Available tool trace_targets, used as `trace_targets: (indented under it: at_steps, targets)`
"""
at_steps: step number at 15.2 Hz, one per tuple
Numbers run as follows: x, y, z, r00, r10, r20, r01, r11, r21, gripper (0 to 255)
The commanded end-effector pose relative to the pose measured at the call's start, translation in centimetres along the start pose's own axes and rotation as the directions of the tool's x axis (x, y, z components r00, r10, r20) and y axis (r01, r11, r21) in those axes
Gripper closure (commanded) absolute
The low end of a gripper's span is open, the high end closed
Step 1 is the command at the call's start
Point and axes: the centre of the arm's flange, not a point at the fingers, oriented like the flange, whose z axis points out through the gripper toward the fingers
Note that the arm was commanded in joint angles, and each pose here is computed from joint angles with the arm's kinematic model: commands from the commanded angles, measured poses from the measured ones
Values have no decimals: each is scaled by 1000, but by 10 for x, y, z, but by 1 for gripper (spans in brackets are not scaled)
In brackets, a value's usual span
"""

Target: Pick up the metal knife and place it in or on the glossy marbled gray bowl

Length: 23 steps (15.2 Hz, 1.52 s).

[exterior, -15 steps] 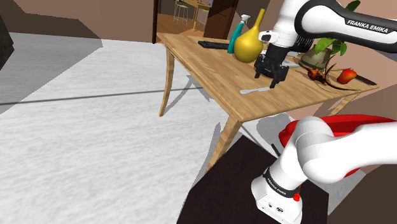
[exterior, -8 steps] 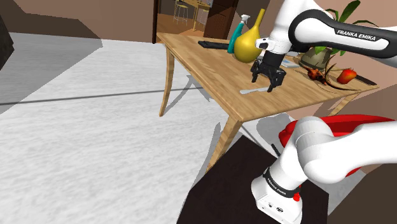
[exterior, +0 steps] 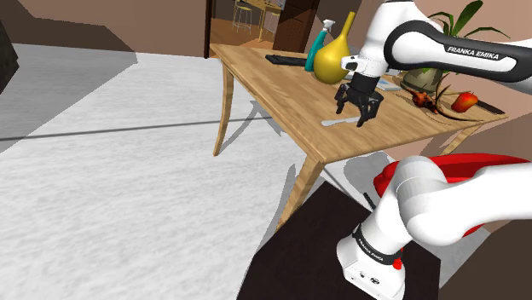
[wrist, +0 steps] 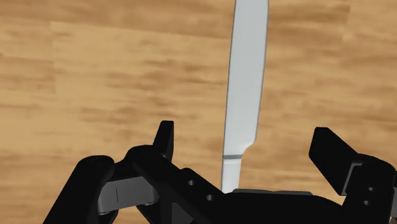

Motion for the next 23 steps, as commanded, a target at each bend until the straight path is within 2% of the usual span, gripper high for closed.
trace_targets:
  at_steps: [1, 2, 11, 23]
  targets:
    - [0, 0, 0, 1000, 0, 0, 0, 1000, 0, 0]
    - [0, 0, 0, 1000, 0, 0, 0, 1000, 0, 255]
    - [0, 0, 0, 1000, 0, 0, 0, 1000, 0, 255]
    - [-6, -3, -63, 1000, 0, 0, 0, 1000, 0, 255]
